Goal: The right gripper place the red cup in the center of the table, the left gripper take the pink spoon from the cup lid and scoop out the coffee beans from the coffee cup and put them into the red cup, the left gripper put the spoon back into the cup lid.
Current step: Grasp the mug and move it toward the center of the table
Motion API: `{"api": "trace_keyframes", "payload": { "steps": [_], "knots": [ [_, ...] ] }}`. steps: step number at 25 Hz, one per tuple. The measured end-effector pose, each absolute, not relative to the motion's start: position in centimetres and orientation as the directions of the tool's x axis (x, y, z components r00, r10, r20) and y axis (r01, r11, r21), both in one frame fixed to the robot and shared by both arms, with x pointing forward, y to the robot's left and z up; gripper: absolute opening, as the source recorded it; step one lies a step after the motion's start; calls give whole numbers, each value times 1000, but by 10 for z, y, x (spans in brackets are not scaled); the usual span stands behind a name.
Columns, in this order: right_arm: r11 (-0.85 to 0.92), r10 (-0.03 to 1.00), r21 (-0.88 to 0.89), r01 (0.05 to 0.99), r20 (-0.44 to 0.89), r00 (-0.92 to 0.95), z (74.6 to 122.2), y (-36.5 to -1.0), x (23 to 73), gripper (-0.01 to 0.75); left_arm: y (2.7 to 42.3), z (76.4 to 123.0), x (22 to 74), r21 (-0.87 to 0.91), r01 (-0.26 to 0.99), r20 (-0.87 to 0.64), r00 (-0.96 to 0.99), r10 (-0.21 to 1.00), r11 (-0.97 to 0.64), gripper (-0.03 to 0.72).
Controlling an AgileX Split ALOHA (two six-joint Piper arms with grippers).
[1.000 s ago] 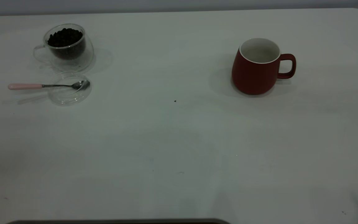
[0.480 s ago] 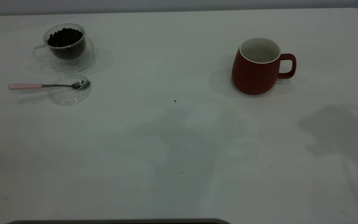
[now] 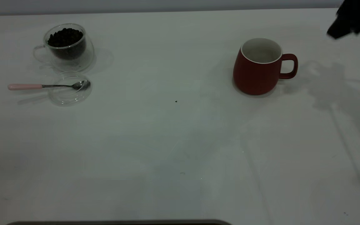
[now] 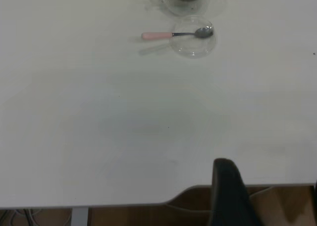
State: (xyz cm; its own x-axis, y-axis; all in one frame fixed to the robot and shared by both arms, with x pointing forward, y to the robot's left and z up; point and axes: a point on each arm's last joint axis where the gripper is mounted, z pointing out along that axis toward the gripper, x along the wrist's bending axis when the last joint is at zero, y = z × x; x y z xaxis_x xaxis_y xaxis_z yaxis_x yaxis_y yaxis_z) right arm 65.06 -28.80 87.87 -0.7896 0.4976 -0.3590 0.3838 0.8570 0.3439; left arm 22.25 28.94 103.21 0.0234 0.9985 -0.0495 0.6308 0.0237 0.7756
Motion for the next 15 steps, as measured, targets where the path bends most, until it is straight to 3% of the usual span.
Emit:
{"api": "trace_keyframes", "payload": {
  "steps": [4,9,15],
  "knots": [
    [924,352,282,260,-357,-865,848,-287,658,517,289,1032,223,776,631,-49,23,999,24,464],
    [946,250,288,151,-348,-903,827,-282,658,517,289,1032,223,776,631,-49,23,999,24,464],
    [903,336,372,215,-300,-893,809,-269,660,517,289,1032,223,776,631,-49,23,999,24,464]
  ]
}}
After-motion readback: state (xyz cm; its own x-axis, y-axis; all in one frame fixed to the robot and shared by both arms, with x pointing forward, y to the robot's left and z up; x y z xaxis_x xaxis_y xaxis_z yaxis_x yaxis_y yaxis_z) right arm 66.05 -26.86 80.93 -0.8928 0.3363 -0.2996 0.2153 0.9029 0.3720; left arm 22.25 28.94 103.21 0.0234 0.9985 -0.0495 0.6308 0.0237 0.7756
